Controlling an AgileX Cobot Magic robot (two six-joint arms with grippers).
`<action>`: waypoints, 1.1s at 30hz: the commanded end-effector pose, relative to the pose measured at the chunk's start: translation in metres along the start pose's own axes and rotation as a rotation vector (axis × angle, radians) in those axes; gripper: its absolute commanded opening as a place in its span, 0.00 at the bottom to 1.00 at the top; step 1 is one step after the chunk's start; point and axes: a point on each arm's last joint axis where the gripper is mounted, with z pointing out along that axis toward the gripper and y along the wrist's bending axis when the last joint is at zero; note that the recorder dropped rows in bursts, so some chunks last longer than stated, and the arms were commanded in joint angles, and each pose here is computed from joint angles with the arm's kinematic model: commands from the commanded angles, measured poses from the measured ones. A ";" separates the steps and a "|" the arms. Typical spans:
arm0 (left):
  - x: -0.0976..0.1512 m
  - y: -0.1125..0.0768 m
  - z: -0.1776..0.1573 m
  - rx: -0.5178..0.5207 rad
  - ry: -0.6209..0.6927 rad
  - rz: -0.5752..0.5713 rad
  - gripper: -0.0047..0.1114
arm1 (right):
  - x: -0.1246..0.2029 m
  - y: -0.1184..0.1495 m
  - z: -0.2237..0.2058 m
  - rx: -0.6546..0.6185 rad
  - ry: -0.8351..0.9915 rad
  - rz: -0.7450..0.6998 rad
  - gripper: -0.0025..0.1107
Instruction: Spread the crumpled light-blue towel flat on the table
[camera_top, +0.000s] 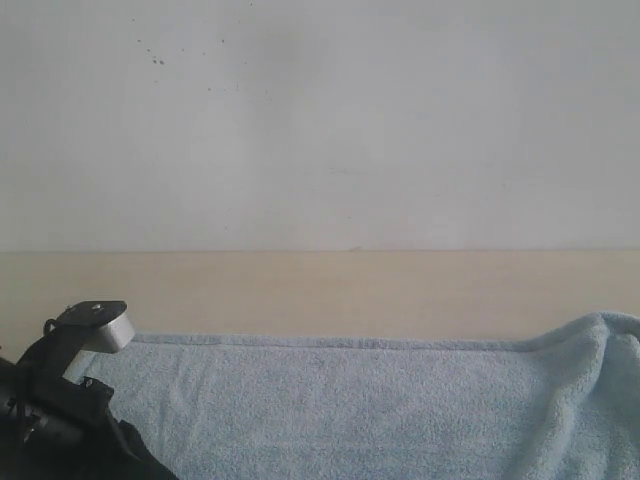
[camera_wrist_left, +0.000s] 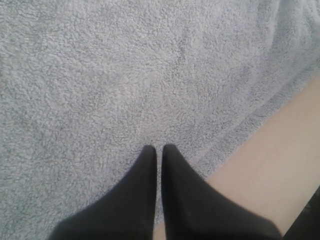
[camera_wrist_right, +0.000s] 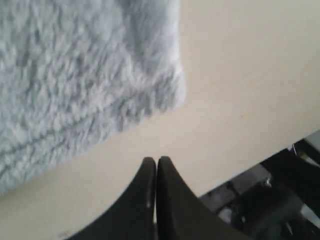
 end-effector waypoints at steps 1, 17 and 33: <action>-0.003 -0.001 0.000 0.006 -0.019 0.008 0.08 | -0.013 -0.022 -0.036 0.002 -0.323 0.115 0.02; -0.005 -0.003 0.000 0.028 -0.043 -0.007 0.08 | -0.124 -0.080 -0.121 -0.645 -0.405 0.024 0.02; -0.007 -0.005 0.000 0.055 -0.058 -0.028 0.08 | -0.202 -0.071 -0.083 -0.575 -0.693 0.162 0.46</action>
